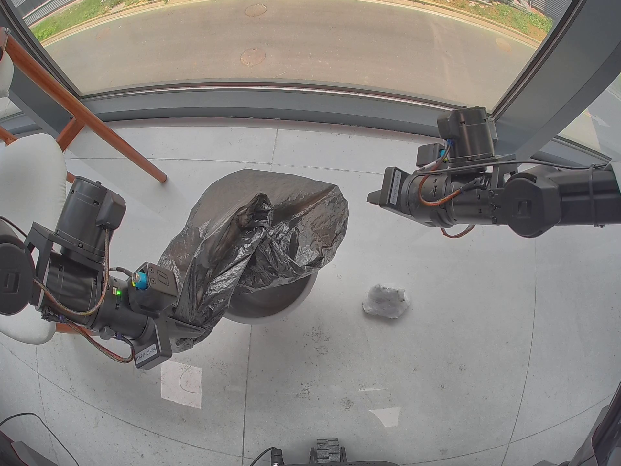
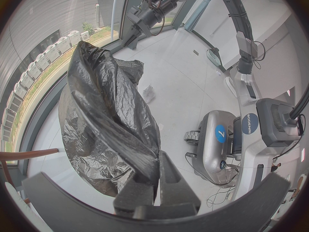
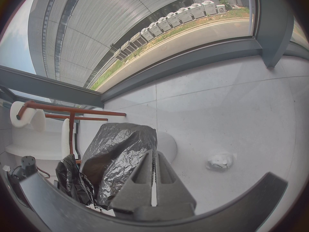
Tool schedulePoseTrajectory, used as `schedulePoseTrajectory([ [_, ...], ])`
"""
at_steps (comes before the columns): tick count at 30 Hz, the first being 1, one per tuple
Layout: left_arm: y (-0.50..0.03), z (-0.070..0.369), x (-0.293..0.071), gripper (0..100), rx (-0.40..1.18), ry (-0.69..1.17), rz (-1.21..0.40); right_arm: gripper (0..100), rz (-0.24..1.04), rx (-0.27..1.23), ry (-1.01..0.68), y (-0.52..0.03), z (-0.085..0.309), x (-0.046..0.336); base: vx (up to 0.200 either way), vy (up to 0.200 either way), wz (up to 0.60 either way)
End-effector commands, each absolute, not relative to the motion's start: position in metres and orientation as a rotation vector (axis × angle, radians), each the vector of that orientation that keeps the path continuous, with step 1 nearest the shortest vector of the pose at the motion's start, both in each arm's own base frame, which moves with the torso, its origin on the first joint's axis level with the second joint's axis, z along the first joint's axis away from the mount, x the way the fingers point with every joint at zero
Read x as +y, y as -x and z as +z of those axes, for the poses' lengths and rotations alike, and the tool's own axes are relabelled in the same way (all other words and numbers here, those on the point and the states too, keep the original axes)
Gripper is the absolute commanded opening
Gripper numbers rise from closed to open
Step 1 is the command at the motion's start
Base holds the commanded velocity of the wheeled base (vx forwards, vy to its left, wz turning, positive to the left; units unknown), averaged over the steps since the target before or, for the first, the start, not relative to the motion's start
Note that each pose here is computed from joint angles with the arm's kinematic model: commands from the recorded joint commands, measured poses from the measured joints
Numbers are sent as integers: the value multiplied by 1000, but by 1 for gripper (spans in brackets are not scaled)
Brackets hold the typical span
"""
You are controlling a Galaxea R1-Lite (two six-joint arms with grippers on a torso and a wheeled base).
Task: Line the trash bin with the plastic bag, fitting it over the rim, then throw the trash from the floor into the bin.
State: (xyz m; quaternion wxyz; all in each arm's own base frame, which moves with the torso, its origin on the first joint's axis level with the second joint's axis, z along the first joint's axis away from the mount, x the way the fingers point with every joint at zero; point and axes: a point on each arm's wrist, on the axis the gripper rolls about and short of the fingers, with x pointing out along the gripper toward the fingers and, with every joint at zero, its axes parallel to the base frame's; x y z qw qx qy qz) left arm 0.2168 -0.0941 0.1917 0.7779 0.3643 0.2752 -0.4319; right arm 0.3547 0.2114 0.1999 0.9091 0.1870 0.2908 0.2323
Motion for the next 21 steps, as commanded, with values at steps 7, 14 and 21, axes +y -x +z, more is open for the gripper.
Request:
schedulePoseTrajectory([
  [7,-212,188,-88,0,615,-777,-922,0,531,584,-350,-373,180,266,0,0,0],
  [14,-206,186,-81,0,627,-770,-907,0,627,641,-338,-341,171,310,0,0,0],
  [21,-206,186,-81,0,625,-769,-900,0,660,748,-381,-315,146,347,0,0,0],
])
